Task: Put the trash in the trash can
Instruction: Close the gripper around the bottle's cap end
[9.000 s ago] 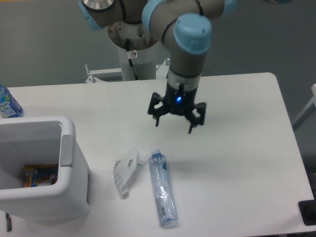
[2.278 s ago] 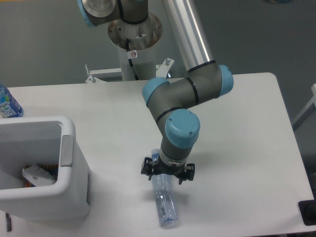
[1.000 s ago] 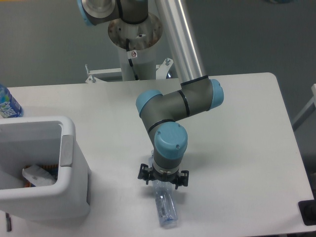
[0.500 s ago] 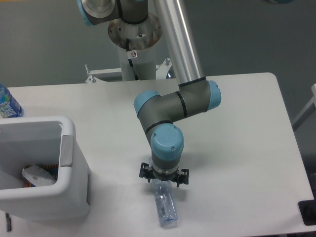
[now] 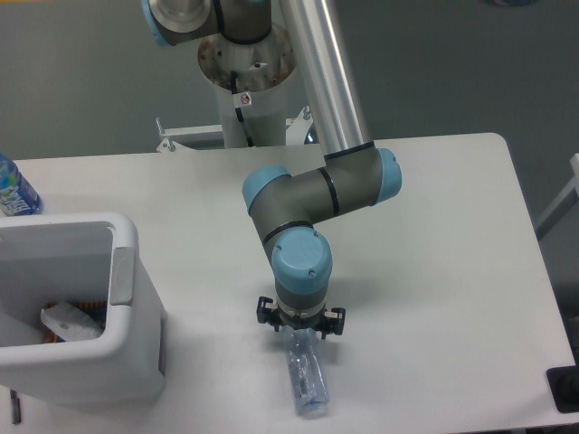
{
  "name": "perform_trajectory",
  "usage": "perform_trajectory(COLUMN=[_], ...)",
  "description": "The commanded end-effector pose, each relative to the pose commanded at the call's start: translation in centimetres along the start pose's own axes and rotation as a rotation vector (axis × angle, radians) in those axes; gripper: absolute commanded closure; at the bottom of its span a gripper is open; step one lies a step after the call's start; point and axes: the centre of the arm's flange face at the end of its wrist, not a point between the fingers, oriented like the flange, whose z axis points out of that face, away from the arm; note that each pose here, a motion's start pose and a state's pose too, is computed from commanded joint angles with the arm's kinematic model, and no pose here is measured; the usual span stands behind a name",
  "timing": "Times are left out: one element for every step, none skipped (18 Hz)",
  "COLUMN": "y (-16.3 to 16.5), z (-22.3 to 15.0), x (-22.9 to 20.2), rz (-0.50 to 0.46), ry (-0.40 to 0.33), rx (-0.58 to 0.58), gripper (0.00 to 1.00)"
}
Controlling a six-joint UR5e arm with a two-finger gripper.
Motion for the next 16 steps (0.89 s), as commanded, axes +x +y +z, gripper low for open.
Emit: perform_trajectory(y=[0.00,0.00,0.00,0.04,0.00,0.00,0.00,0.00,-0.01,-0.01,-0.01,-0.01,-0.02,-0.03,-0.02,-0.02], z=[0.00,0.00,0.00,0.06,-0.10,-0.10,-0.10,-0.10,-0.22,-0.22,-0.33,-0.33,-0.34,-0.34,-0.44,-0.45], x=[0.00,0.00,0.00,0.03,0.00,0.00,0.00,0.00,-0.01,-0.01,-0.01,-0.01,-0.02,0.00,0.00,0.00], rz=[0.000,0.000,0.000,0.000,0.000,0.000,0.000,0.000,0.000,-0.002,0.000,0.000,0.000,0.000,0.000,0.000], ry=[0.000,0.000,0.000,0.001,-0.001,-0.001,-0.001,-0.001,-0.002,-0.002,-0.003,-0.003,-0.004,-0.003,-0.003,-0.003], rx=[0.000,0.000,0.000,-0.001,0.001,0.001,0.001,0.001,0.004,0.004,0.005,0.005,0.007,0.007,0.009,0.009], gripper=[0.27,0.28,0.31,0.32,0.33,0.33,0.34,0.36,0.37,0.38,0.40,0.40,0.40,0.40,0.40,0.40])
